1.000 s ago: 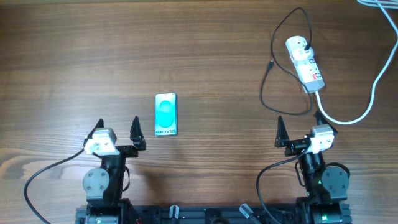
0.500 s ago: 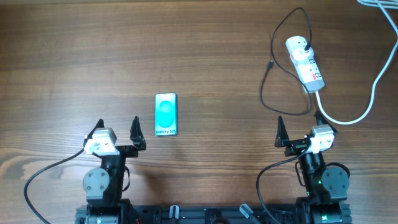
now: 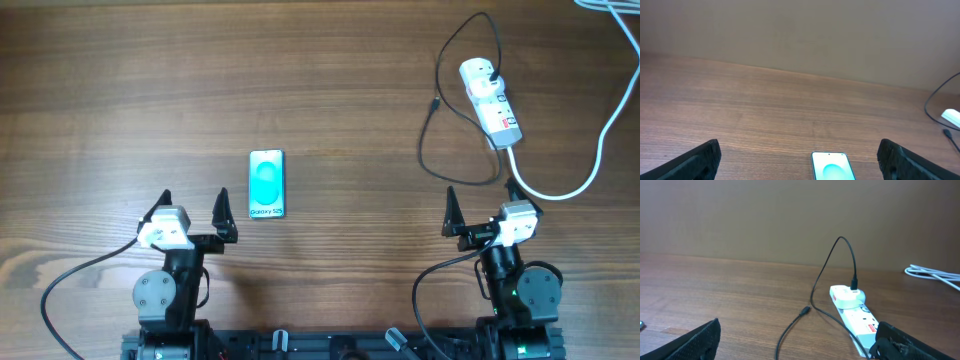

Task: Plug charger to phone and switch on socket

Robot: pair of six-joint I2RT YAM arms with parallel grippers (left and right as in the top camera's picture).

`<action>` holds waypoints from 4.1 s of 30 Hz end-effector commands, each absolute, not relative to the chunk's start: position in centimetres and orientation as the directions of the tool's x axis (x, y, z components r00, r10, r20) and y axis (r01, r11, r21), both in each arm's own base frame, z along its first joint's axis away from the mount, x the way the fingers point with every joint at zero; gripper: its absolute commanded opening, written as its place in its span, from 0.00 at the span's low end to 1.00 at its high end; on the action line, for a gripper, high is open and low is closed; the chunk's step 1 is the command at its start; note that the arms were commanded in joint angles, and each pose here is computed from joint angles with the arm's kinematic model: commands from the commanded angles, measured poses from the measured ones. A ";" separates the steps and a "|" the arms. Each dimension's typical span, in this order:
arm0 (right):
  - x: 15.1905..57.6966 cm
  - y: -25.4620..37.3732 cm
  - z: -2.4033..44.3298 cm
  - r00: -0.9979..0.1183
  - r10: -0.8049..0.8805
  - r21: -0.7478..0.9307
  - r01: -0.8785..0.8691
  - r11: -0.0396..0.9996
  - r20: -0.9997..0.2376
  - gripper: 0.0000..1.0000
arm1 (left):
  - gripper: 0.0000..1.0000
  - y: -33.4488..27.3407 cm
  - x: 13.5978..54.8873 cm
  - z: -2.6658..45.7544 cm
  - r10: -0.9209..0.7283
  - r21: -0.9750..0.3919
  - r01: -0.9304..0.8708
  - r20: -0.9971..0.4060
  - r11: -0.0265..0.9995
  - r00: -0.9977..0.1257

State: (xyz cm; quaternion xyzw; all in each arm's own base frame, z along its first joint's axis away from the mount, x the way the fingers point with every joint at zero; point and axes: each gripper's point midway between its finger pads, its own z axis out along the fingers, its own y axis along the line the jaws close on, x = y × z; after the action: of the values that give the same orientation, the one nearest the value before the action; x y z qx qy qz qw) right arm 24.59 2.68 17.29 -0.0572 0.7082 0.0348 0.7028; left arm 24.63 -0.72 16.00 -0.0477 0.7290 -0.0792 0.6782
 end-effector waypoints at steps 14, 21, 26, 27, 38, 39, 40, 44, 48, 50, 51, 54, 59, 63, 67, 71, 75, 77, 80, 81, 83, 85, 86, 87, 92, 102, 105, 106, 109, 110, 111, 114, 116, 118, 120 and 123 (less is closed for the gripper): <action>24.6 2.4 17.5 0.004 -0.046 -0.046 -0.115 0.992 -0.999 1.00 | 1.00 -1.1 22.8 21.2 -0.158 -0.162 0.061 -0.985 0.985 -0.068; 24.6 2.4 17.3 -0.002 -0.045 -0.045 -0.115 0.992 -0.999 1.00 | 1.00 -1.1 22.4 23.4 -0.158 -0.162 0.061 -0.985 0.985 -0.068; 24.6 2.4 17.3 -0.002 -0.046 -0.045 -0.115 0.992 -0.999 1.00 | 1.00 -1.2 23.3 25.1 -0.159 -0.167 0.061 -0.981 0.984 -0.113; 24.6 2.4 17.3 -0.002 -0.045 -0.045 -0.115 0.992 -0.999 1.00 | 1.00 -1.2 23.5 25.5 -0.160 -0.168 0.062 -0.979 0.984 -0.124; 24.6 2.4 17.3 -0.001 -0.045 -0.045 -0.115 0.992 -0.999 1.00 | 1.00 -3.3 28.9 27.4 -0.153 -0.226 0.088 -0.852 0.970 -0.500; 24.6 2.4 17.3 -0.002 -0.045 -0.045 -0.115 0.992 -0.999 1.00 | 1.00 -3.8 29.5 26.9 -0.143 -0.230 0.095 -0.827 0.969 -0.543; 24.6 2.4 17.3 -0.002 -0.046 -0.045 -0.115 0.992 -0.999 1.00 | 1.00 -4.5 30.1 26.3 -0.129 -0.232 0.105 -0.802 0.967 -0.583; 24.6 2.4 17.3 -0.002 -0.046 -0.045 -0.115 0.992 -0.999 1.00 | 1.00 -7.3 31.1 22.6 -0.060 -0.241 0.143 -0.677 0.960 -0.733; 24.6 2.4 17.3 -0.001 -0.045 -0.045 -0.115 0.992 -0.999 1.00 | 1.00 -8.7 31.0 18.3 -0.018 -0.242 0.138 -0.548 0.960 -0.836; 24.6 2.4 17.3 -0.002 -0.046 -0.045 -0.115 0.992 -0.999 1.00 | 1.00 -8.6 31.2 16.7 -0.097 -0.271 0.043 -0.482 0.962 -0.871; 24.6 2.4 17.3 -0.002 -0.046 -0.045 -0.115 0.992 -0.999 1.00 | 1.00 -8.5 31.3 16.1 -0.118 -0.276 0.015 -0.461 0.961 -0.880; 24.6 2.4 17.3 -0.001 -0.045 -0.045 -0.115 0.992 -0.999 1.00 | 1.00 -8.5 31.5 15.0 -0.123 -0.270 -0.003 -0.427 0.963 -0.896; 24.6 2.4 17.3 -0.002 -0.046 -0.045 -0.115 0.992 -0.999 1.00 | 1.00 -9.5 30.9 14.8 -0.115 -0.316 0.016 -0.394 0.949 -0.912; 24.6 2.4 17.3 -0.002 -0.046 -0.045 -0.115 0.992 -0.999 1.00 | 1.00 -9.5 31.1 14.9 -0.111 -0.312 0.024 -0.408 0.950 -0.906; 24.6 2.4 17.3 -0.002 -0.045 -0.045 -0.115 0.992 -0.999 1.00 | 1.00 -7.9 31.8 14.6 -0.176 -0.223 -0.084 -0.435 0.971 -0.883; 24.6 2.4 17.3 -0.001 -0.046 -0.045 -0.115 0.992 -0.999 1.00 | 1.00 -8.4 32.0 13.3 -0.108 -0.109 -0.066 -0.443 0.992 -0.890; 24.6 2.4 17.3 -0.002 -0.046 -0.045 -0.115 0.992 -0.999 1.00 | 1.00 -9.3 32.6 10.5 -0.076 -0.075 -0.051 -0.390 0.996 -0.918; 24.6 2.4 17.3 -0.002 -0.045 -0.045 -0.115 0.992 -0.999 1.00 | 1.00 -9.4 32.7 8.8 -0.071 -0.058 -0.054 -0.350 0.997 -0.934; 24.6 2.4 17.3 -0.002 -0.045 -0.045 -0.115 0.992 -0.999 1.00 | 1.00 -9.3 32.5 6.8 -0.077 -0.041 -0.067 -0.299 0.997 -0.951; 24.6 2.4 17.3 -0.002 -0.045 -0.045 -0.115 0.992 -0.999 1.00 | 1.00 -9.4 32.4 5.9 -0.084 -0.040 -0.076 -0.271 0.996 -0.959; 24.6 2.4 17.3 -0.002 -0.045 -0.045 -0.115 0.992 -0.999 1.00 | 1.00 -10.2 32.0 4.6 -0.080 -0.071 -0.066 -0.221 0.995 -0.972; 24.6 2.4 17.3 -0.002 -0.046 -0.045 -0.115 0.992 -0.999 1.00 | 1.00 -10.3 31.8 3.7 -0.078 -0.068 -0.066 -0.195 0.996 -0.978; 24.6 2.4 17.3 -0.002 -0.045 -0.045 -0.115 0.992 -0.999 1.00 | 1.00 -10.3 31.7 3.4 -0.077 -0.064 -0.066 -0.186 0.996 -0.980; 24.6 2.4 17.3 -0.002 -0.046 -0.045 -0.115 0.992 -0.999 1.00 | 1.00 -10.2 31.7 3.1 -0.076 -0.060 -0.067 -0.176 0.996 -0.981; 24.6 2.4 17.3 -0.002 -0.046 -0.045 -0.115 0.992 -0.999 1.00 | 1.00 -10.4 31.3 1.7 -0.021 -0.038 -0.016 -0.141 0.999 -0.990; 24.6 2.4 17.3 -0.002 -0.045 -0.045 -0.115 0.992 -0.999 1.00 | 1.00 -10.6 31.8 -0.3 -0.012 -0.031 -0.008 -0.125 0.999 -0.992; 24.6 2.4 17.3 -0.002 -0.045 -0.045 -0.115 0.992 -0.999 1.00 | 1.00 -10.6 31.6 -0.9 -0.010 -0.025 -0.007 -0.107 1.000 -0.994; 24.6 2.4 17.3 -0.002 -0.046 -0.045 -0.115 0.992 -0.999 1.00 | 1.00 -10.6 31.5 -1.1 -0.010 -0.023 -0.008 -0.103 1.000 -0.995; 24.6 2.4 17.3 -0.002 -0.046 -0.045 -0.115 0.992 -0.999 1.00 | 0.96 -10.6 31.5 -1.1 -0.016 -0.024 -0.013 -0.102 1.000 -0.995; 24.6 2.4 17.3 -0.002 -0.045 -0.045 -0.115 0.992 -0.999 1.00 | 0.91 -10.6 31.5 -1.1 -0.030 -0.025 -0.027 -0.100 0.999 -0.995; 24.6 2.4 17.3 -0.002 -0.045 -0.045 -0.115 0.992 -0.999 1.00 | 0.86 -10.6 31.4 -1.1 -0.039 -0.025 -0.036 -0.098 0.999 -0.994; 24.6 2.4 17.3 -0.002 -0.045 -0.045 -0.115 0.992 -0.999 1.00 | 0.80 -10.7 31.3 -1.1 -0.036 -0.028 -0.033 -0.097 0.999 -0.995; 24.6 2.4 17.3 -0.002 -0.045 -0.045 -0.115 0.992 -0.999 1.00 | 0.73 -10.9 31.3 -1.1 -0.031 -0.028 -0.029 -0.096 0.999 -0.995; 24.6 2.4 17.3 -0.002 -0.045 -0.045 -0.115 0.992 -0.999 1.00 | 0.69 -11.0 31.2 -1.1 -0.027 -0.029 -0.024 -0.097 0.999 -0.995; 24.6 2.4 17.3 -0.002 -0.046 -0.045 -0.115 0.992 -0.999 1.00 | 0.64 -11.0 31.2 -1.1 -0.027 -0.029 -0.024 -0.096 0.999 -0.995; 24.6 2.4 17.3 -0.002 -0.046 -0.045 -0.115 0.992 -0.999 1.00 | 0.61 -11.1 31.2 -1.1 -0.079 -0.033 -0.076 -0.094 0.997 -0.992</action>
State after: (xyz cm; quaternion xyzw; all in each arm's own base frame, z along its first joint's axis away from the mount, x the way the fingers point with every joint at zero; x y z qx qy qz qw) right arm 24.59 2.68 17.29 -0.0572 0.7084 0.0348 0.7027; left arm 31.69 -10.53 -0.22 -0.0179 0.9977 -0.0083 0.0646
